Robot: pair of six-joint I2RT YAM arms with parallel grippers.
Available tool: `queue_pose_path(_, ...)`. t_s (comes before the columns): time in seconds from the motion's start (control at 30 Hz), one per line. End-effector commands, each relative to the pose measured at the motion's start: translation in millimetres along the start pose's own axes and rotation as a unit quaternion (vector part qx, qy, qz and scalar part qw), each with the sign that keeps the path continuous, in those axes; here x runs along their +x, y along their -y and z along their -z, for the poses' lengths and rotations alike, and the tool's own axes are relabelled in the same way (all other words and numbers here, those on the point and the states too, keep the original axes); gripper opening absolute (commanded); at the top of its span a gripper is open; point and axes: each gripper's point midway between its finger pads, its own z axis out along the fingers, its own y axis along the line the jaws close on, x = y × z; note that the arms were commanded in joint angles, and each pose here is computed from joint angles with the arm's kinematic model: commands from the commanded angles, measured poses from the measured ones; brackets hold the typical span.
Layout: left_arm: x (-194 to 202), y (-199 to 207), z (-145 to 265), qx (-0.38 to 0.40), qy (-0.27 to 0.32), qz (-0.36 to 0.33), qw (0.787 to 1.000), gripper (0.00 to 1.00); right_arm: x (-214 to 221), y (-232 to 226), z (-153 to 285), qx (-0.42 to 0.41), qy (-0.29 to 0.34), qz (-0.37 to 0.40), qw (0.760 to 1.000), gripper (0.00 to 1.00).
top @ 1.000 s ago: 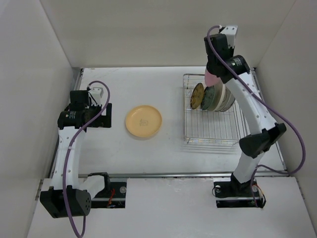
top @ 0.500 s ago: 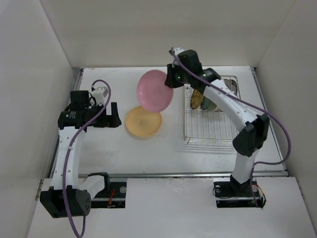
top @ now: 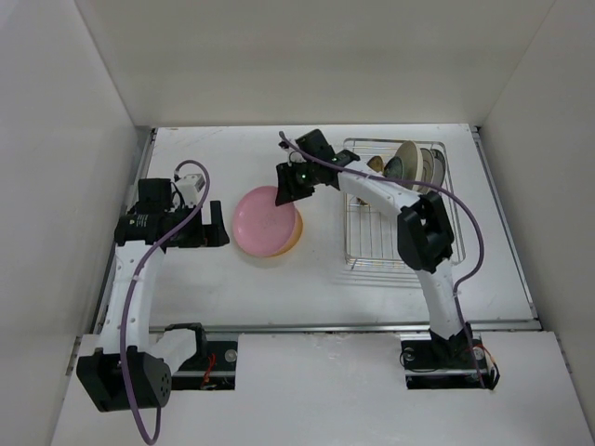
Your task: Unload the plates from the dish rack
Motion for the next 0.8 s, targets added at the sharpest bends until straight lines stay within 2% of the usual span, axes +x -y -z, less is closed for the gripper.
queue_pose_path(0.0,-2.3,-0.8,1.9,-0.006,0.017,-0.003,1.000,0.99,-11.0,-3.9,-5.4,-0.012,0.019,0.004,1.000,0.46)
queue_pose_path(0.13,-2.3,-0.8,1.9,-0.006,0.017,-0.003,1.000,0.99,3.3,16.8,-6.1,0.054,-0.004,-0.004,0.999,0.64)
queue_pose_path(0.37,-4.5,-0.9,1.6,-0.006,0.021,-0.005,1.000,0.99,2.2,51.1,25.6,0.191,0.001,0.013,0.981,0.67)
queue_pose_path(0.43,-4.5,-0.9,1.6,-0.006,0.021,-0.005,1.000,0.99,-10.5,55.8,43.5,0.227,0.022,0.016,0.973,0.68)
queue_pose_path(0.53,-5.0,-1.8,3.5,-0.010,0.025,-0.006,1.000,0.99,-31.3,52.3,84.6,0.269,0.061,0.021,0.961,0.68)
queue_pose_path(0.63,-5.0,-3.9,3.6,-0.017,0.025,-0.001,1.000,0.99,-68.5,31.6,156.0,0.299,0.157,0.014,0.941,0.76)
queue_pose_path(0.7,-2.1,-6.7,1.9,-0.023,0.021,0.000,1.000,0.99,-92.6,42.8,221.7,0.351,0.231,-0.008,0.907,0.81)
queue_pose_path(0.73,-2.1,-9.1,2.0,-0.030,0.021,0.000,0.999,0.99,-92.7,51.3,239.9,0.373,0.239,-0.017,0.897,0.83)
queue_pose_path(0.77,-2.1,-10.7,2.1,-0.035,0.021,0.001,0.999,0.99,-96.8,71.6,269.9,0.413,0.257,-0.035,0.873,0.83)
